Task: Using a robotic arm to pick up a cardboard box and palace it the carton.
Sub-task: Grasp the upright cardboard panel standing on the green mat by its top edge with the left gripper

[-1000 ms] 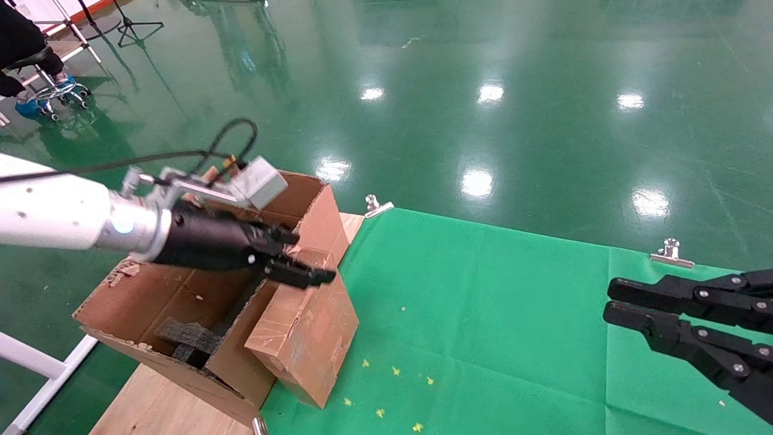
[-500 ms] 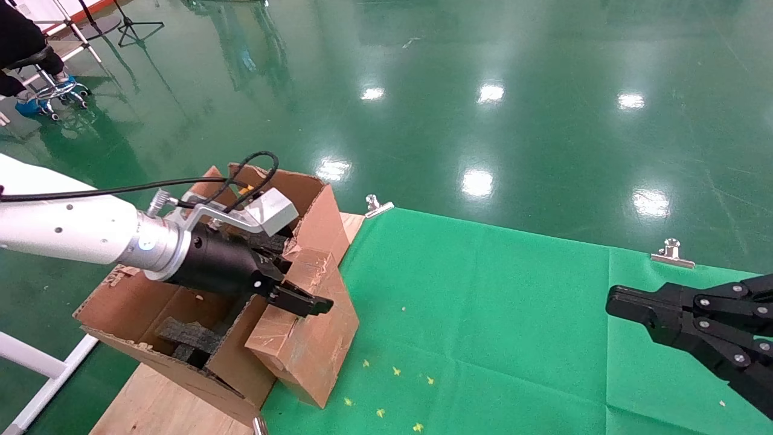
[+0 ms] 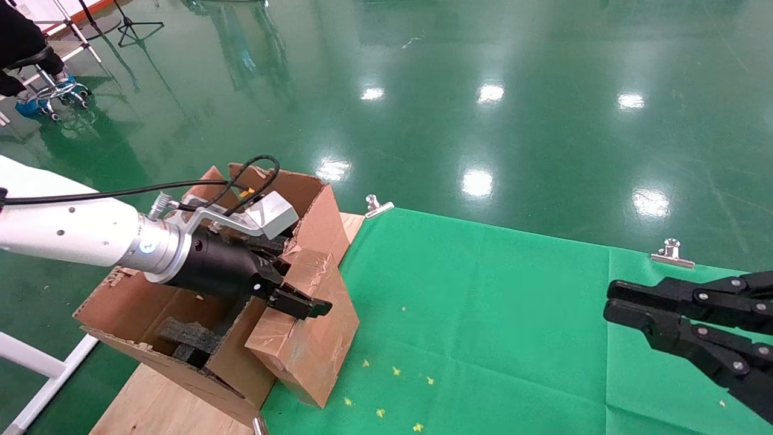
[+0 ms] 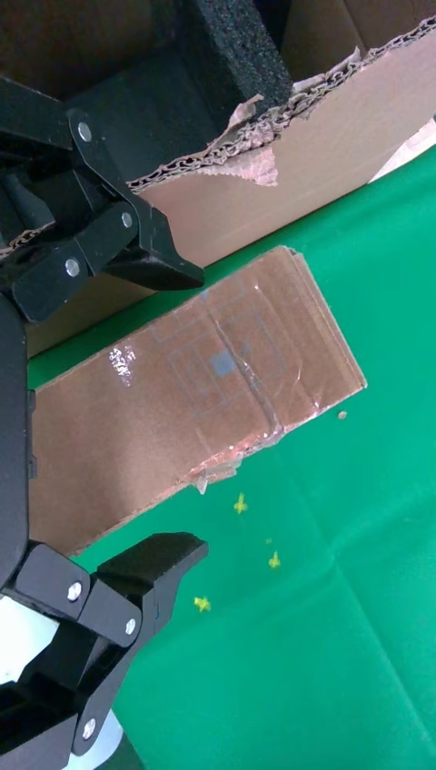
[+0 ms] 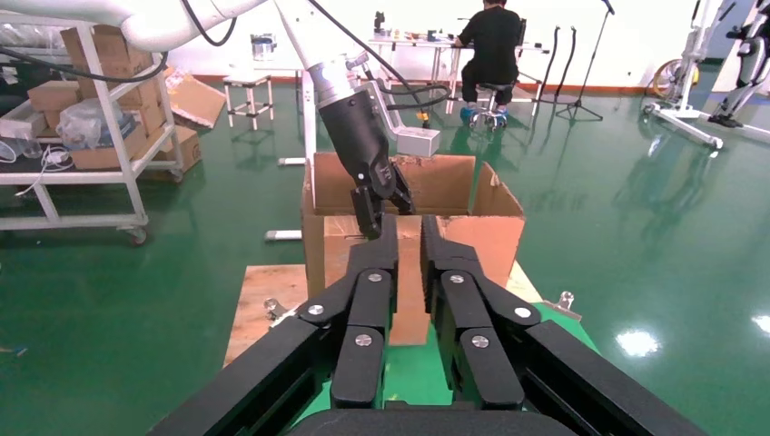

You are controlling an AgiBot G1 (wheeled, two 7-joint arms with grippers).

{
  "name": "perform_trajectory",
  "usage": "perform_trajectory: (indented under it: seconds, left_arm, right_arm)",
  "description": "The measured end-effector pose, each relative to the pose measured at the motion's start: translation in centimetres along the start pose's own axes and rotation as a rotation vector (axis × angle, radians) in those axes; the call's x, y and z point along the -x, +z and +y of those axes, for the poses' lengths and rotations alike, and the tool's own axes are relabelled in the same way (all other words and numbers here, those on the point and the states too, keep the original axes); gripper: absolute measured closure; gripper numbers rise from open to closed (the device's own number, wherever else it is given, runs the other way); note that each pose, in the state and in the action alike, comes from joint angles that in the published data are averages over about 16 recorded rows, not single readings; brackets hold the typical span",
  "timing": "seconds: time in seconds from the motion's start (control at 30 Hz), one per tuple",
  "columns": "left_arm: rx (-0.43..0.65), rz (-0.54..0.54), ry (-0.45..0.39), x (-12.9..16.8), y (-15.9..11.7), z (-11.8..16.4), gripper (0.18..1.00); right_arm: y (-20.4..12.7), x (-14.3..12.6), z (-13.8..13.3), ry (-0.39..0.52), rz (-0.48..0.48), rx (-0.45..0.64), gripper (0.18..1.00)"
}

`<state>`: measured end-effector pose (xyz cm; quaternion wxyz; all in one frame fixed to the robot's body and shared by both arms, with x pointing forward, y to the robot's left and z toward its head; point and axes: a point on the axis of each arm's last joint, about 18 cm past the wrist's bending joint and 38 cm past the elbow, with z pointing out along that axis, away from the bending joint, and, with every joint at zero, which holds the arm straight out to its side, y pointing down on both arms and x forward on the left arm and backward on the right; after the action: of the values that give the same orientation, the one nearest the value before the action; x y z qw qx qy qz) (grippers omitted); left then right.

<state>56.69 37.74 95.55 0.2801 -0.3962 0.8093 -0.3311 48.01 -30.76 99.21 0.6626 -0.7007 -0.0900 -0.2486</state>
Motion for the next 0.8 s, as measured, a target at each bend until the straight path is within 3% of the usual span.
perform_trajectory:
  seconds: [0.37,0.8]
  left_arm:
    - [-0.006,0.003,-0.004,-0.02,-0.05,-0.09,0.300]
    - [-0.035,0.009,0.001,0.16,-0.54,-0.75,0.572]
  right_arm:
    - [0.00,0.00,0.00,0.000,0.000,0.000,0.840]
    - [0.00,0.00,0.00,0.000,0.000,0.000,0.556]
